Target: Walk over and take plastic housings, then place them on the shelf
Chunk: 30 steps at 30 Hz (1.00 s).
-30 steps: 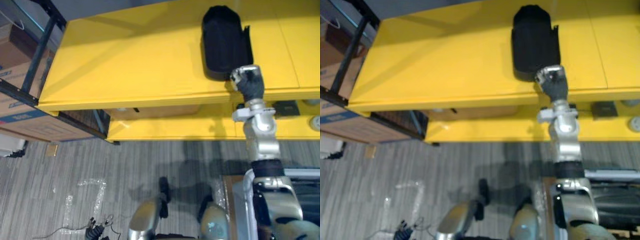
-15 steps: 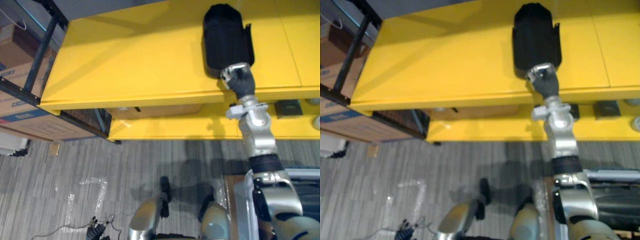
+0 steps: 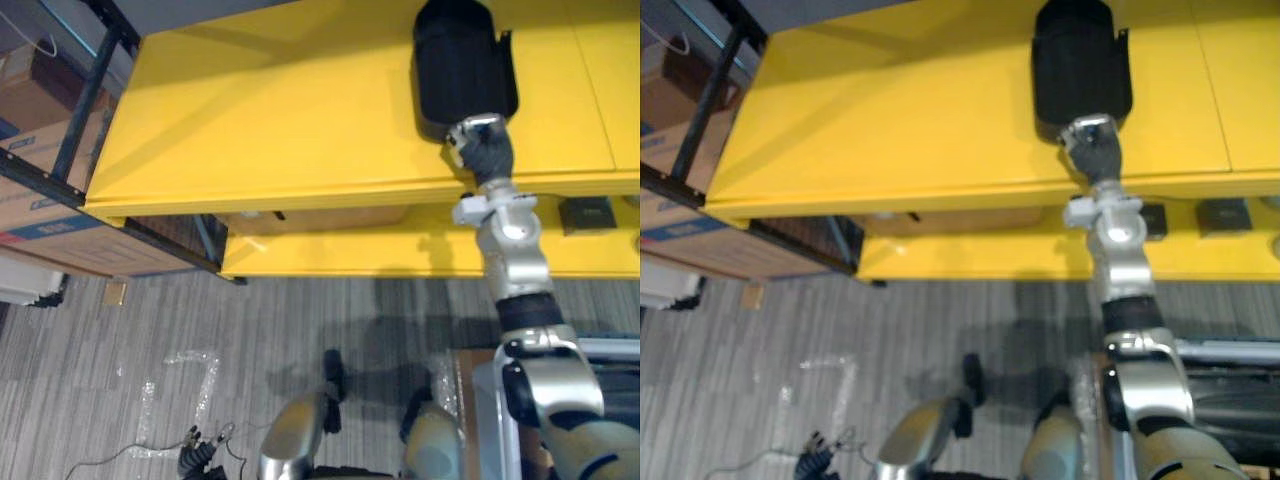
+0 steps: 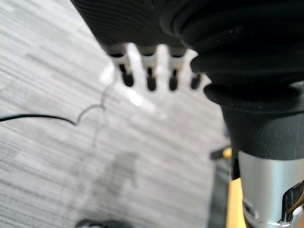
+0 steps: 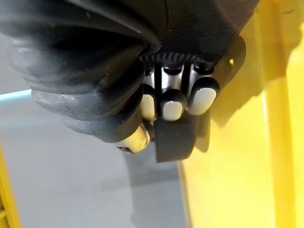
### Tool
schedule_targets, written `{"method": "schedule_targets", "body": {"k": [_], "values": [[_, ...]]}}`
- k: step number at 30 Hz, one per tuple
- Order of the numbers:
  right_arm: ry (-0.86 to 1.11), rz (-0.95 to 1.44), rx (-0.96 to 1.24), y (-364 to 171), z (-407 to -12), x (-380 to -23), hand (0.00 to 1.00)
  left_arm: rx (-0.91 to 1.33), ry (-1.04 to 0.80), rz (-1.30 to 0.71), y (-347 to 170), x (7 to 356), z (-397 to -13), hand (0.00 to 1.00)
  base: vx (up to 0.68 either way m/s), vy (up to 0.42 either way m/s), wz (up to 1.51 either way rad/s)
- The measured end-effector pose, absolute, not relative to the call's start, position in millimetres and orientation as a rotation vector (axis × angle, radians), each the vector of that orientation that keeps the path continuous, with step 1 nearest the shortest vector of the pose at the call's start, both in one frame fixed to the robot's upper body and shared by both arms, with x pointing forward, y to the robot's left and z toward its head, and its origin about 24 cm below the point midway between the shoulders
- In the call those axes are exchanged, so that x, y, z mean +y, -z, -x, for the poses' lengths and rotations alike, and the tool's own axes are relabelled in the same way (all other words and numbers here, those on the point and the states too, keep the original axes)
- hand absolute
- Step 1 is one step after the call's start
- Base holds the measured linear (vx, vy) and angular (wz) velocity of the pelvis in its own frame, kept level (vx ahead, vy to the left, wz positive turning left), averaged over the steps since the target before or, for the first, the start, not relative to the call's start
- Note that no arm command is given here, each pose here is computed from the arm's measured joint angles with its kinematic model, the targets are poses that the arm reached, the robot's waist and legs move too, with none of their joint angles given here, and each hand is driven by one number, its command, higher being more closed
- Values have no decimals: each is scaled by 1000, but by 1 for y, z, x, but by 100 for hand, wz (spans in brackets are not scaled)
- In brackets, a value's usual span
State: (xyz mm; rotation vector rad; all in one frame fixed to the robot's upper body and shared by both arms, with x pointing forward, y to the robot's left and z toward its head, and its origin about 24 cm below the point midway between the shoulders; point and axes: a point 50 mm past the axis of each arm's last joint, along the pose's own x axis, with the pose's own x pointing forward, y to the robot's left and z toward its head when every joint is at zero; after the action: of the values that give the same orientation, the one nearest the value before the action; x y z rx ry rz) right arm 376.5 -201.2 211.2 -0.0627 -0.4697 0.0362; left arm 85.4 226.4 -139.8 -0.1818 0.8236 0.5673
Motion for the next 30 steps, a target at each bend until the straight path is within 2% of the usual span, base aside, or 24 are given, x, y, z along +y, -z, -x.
{"method": "schedule_targets", "body": {"k": [22, 23, 26, 30], "values": [[20, 33, -462, -223, -386, -214, 100, 819, -534, 179, 140, 221, -90, 0, 0, 5, 1], [21, 35, -461, -222, -385, -214, 0, 820, -533, 180, 140, 221, -90, 0, 30, 0, -4], [0, 36, -484, -216, -377, -209, 0, 820, -528, 182, 140, 221, -90, 0, 51, -7, -4], [-62, -44, -480, -177, -346, -183, 0, 826, -542, 182, 141, 223, -88, 0, 125, -15, -7]]}}
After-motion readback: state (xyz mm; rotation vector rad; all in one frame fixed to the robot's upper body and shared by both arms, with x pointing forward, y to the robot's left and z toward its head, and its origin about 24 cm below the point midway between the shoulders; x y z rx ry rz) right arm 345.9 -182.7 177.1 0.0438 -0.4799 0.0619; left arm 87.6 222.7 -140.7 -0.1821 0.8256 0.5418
